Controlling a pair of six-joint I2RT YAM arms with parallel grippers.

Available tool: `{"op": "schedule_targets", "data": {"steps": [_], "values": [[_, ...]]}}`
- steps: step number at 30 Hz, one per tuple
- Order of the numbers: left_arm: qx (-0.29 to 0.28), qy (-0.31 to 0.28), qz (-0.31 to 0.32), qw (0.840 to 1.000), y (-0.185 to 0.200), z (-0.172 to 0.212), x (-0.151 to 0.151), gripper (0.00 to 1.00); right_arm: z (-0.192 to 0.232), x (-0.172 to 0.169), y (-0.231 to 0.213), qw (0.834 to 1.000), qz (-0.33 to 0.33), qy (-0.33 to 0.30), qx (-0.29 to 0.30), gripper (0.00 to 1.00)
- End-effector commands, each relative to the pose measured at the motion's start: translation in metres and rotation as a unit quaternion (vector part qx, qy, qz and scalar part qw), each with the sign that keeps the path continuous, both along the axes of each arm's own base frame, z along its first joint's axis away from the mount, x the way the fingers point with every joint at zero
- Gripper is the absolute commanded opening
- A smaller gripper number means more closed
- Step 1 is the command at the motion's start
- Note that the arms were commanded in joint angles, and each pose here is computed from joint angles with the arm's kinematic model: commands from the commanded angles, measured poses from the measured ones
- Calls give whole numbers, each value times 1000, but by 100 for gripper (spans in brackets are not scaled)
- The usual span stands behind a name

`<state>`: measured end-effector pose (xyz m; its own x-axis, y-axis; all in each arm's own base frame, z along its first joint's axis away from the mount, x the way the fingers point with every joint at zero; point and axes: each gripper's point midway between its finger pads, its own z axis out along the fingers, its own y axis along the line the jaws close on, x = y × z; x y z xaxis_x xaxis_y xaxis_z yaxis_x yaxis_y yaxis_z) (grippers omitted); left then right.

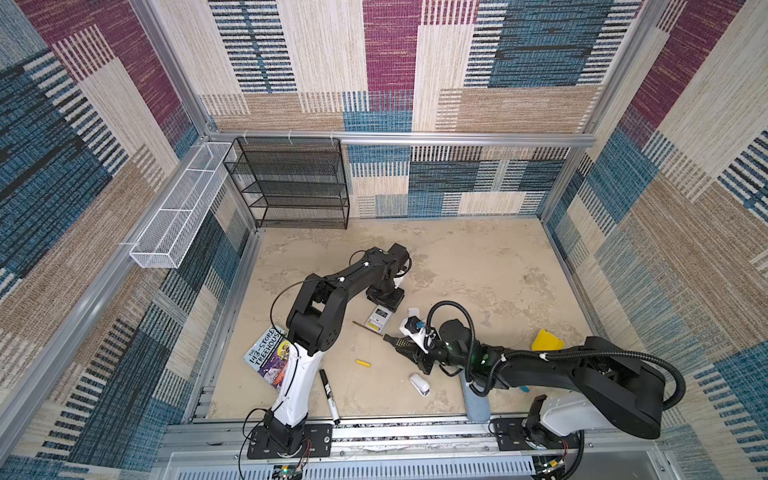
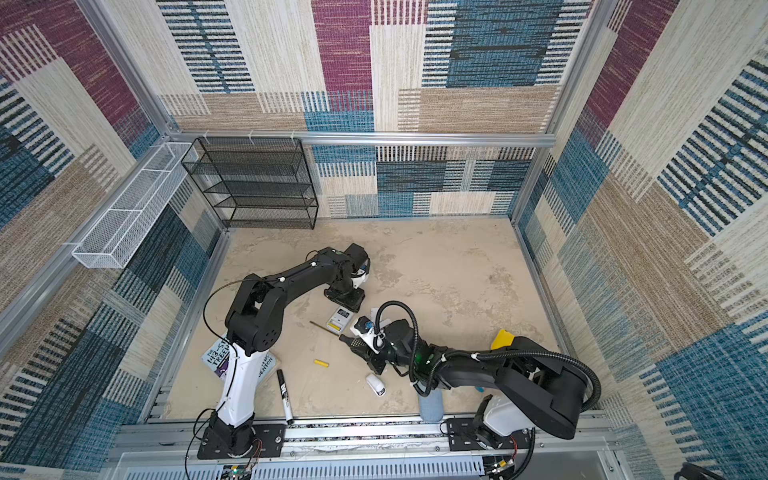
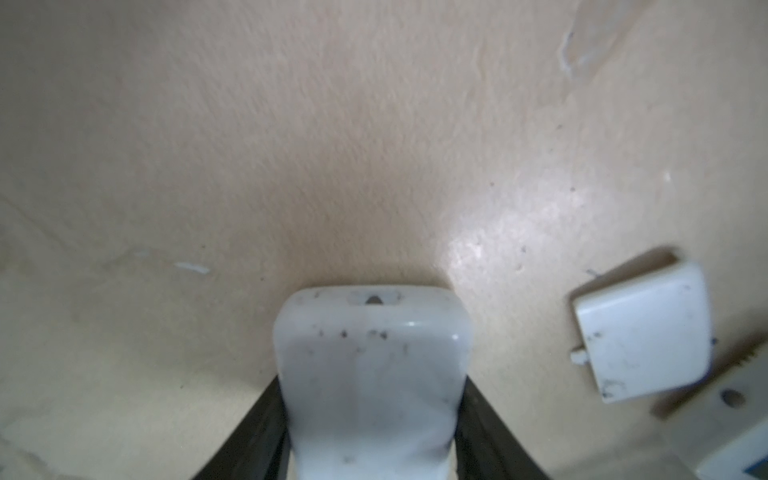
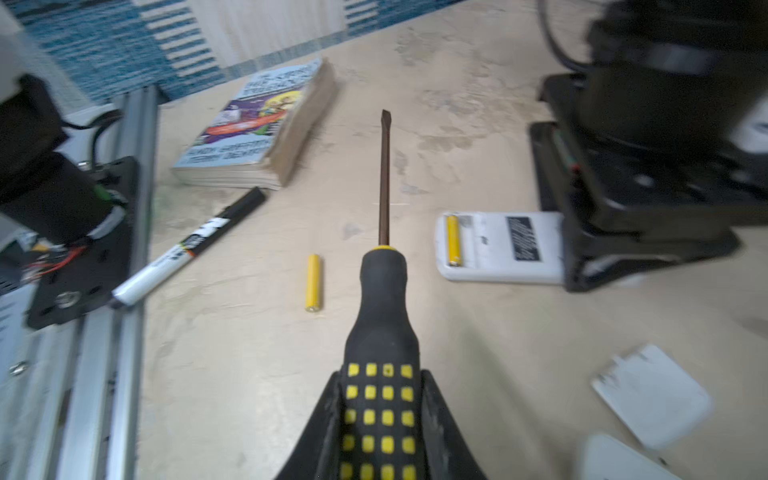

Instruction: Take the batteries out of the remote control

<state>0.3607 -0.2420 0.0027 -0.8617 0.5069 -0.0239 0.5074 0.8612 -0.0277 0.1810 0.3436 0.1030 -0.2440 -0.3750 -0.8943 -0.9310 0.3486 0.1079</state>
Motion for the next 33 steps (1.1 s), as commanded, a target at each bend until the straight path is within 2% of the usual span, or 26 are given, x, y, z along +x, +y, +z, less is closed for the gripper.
{"op": "schedule_targets", "data": {"steps": [1, 3, 8, 16, 25, 33], "values": [[18, 77, 32, 996, 20, -41, -21, 21, -4, -71, 18, 980, 190, 56, -11, 0], [10, 76, 36, 996, 20, -39, -17, 21, -29, -89, 15, 970, 217, 98, -52, 0], [3, 77, 40, 996, 21, -36, -17, 21, -61, -111, 0, 957, 233, 152, -83, 0], [9, 81, 37, 996, 26, -35, -23, 21, -98, -99, 6, 949, 201, 192, -152, 0], [9, 80, 34, 996, 27, -34, -23, 21, -104, -87, 4, 956, 159, 183, -163, 0], [5, 78, 34, 996, 26, -32, -22, 21, -106, -63, 1, 966, 104, 170, -165, 0]]}}
